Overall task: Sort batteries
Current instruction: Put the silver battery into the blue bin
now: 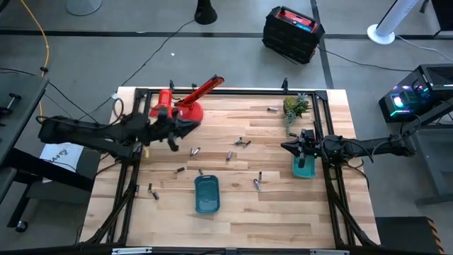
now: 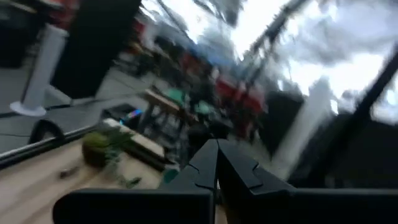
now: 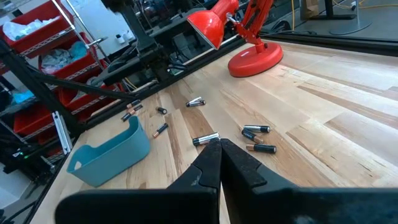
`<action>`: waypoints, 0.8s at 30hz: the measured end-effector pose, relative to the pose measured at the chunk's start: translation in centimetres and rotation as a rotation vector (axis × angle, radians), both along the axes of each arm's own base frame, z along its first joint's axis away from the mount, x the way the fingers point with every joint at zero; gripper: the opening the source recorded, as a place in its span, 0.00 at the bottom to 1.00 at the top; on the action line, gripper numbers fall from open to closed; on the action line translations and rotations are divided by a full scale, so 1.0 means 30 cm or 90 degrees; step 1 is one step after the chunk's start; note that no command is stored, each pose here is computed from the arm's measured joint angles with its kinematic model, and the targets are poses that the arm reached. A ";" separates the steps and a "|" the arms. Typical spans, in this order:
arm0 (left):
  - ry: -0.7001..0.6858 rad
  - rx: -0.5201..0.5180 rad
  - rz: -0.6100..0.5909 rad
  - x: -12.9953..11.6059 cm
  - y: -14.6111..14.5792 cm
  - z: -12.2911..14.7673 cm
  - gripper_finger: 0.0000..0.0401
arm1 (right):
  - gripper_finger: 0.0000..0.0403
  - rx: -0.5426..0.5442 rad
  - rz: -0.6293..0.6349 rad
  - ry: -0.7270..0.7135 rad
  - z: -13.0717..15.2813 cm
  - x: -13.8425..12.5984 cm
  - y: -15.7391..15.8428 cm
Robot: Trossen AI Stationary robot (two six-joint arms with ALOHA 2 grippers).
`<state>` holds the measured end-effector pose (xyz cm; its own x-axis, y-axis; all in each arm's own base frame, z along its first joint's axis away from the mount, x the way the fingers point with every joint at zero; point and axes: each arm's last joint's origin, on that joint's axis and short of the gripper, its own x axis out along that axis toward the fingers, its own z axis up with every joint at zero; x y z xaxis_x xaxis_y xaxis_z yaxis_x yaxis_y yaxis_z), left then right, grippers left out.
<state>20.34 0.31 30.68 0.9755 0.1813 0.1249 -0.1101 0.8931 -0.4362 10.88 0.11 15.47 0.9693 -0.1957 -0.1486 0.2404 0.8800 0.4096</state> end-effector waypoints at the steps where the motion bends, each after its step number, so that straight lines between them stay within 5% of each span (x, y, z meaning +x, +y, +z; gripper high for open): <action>1: 0.031 0.015 -0.012 0.024 -0.003 0.023 0.00 | 0.00 -0.002 -0.014 -0.002 0.001 0.000 -0.003; 5: 0.156 0.051 -0.023 0.085 -0.005 0.102 0.00 | 0.00 0.069 -0.079 -0.057 0.019 0.001 -0.015; 9: 0.223 0.111 0.003 0.087 0.010 0.177 0.00 | 0.00 0.258 -0.107 -0.253 0.092 -0.001 -0.021; 11: 0.228 0.131 0.016 0.082 0.022 0.202 0.00 | 0.00 0.286 -0.097 -0.346 0.135 -0.010 -0.022; 16: 0.207 0.140 0.031 0.044 0.052 0.237 0.00 | 0.00 0.148 -0.062 -0.519 0.292 -0.030 -0.018; 20: 0.248 0.120 -0.008 0.028 0.064 0.216 0.00 | 0.00 0.047 -0.052 -0.452 0.437 0.059 -0.003; 24: 0.339 0.070 -0.057 0.021 0.060 0.164 0.00 | 0.00 0.023 -0.058 -0.356 0.529 0.196 0.007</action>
<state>20.97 2.11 35.60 0.9198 0.1082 -0.3772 -0.2116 0.9462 -0.2448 16.77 0.33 31.33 0.8819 -0.2871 0.3739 0.0536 0.8490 0.5256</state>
